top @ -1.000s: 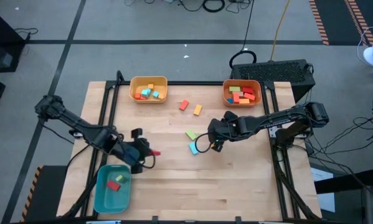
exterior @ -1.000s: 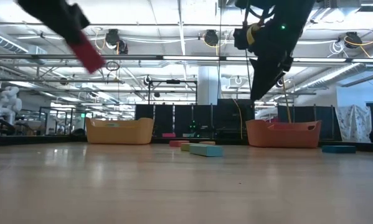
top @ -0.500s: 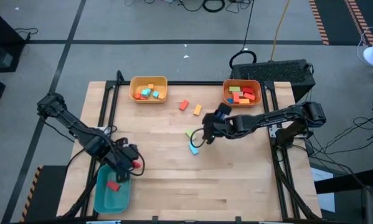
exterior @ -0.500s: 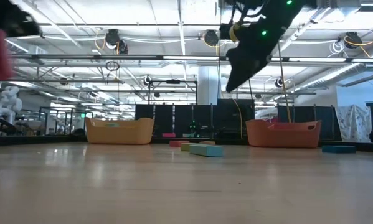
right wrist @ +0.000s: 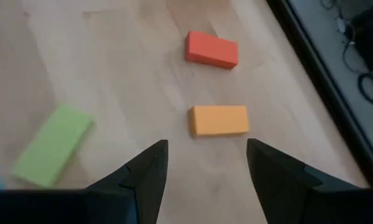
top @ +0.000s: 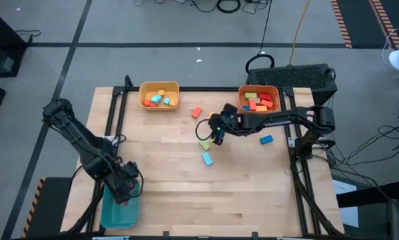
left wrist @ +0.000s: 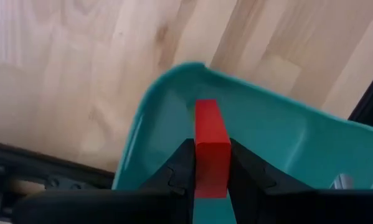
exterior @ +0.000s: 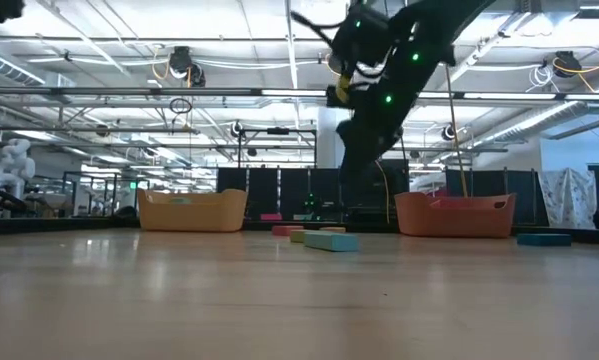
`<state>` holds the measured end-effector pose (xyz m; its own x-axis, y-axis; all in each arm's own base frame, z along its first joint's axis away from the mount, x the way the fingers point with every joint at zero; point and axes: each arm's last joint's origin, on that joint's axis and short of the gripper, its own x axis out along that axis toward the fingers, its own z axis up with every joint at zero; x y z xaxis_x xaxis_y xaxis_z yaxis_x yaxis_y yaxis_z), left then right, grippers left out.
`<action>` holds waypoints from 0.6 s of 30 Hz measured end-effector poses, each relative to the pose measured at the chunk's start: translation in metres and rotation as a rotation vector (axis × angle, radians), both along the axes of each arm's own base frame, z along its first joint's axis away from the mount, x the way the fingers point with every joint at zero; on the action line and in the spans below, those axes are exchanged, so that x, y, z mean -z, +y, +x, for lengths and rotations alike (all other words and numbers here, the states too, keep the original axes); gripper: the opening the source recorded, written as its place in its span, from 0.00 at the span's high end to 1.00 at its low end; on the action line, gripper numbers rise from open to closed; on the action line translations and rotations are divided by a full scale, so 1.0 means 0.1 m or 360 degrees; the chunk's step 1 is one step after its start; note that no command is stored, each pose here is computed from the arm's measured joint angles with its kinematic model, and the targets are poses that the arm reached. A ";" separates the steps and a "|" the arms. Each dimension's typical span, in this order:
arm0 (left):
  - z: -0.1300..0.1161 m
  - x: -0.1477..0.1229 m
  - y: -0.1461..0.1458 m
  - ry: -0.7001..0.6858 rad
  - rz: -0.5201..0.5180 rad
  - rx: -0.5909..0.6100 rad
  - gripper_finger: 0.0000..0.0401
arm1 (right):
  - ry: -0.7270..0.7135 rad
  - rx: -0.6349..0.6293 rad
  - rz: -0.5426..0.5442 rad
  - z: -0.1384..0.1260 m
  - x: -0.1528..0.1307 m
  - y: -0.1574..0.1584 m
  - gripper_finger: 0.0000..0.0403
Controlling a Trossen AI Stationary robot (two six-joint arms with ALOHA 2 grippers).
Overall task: Sort blocks by size
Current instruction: Put the large red block into the blue bin
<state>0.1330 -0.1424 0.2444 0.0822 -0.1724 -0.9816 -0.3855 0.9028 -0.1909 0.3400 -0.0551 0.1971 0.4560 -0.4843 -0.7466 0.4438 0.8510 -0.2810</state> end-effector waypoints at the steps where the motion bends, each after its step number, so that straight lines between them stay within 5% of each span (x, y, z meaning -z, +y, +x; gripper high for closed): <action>1: -0.01 0.01 -0.02 0.0010 0.0006 -0.0006 0.84 | 0.0011 -0.0021 -0.0024 0.02 0.03 -0.03 0.50; 7: 0.01 0.09 -0.15 0.0035 0.0026 0.0028 0.83 | 0.0110 -0.0151 -0.0176 0.09 0.17 -0.28 0.49; 13: 0.08 0.15 -0.24 -0.0073 0.0005 0.0014 0.68 | -0.0077 -0.0093 0.0289 0.05 0.24 -0.75 0.46; 18: 0.07 0.15 -0.24 -0.0059 0.0002 -0.0051 0.55 | -0.0062 -0.0127 0.0276 -0.04 0.25 -1.01 0.37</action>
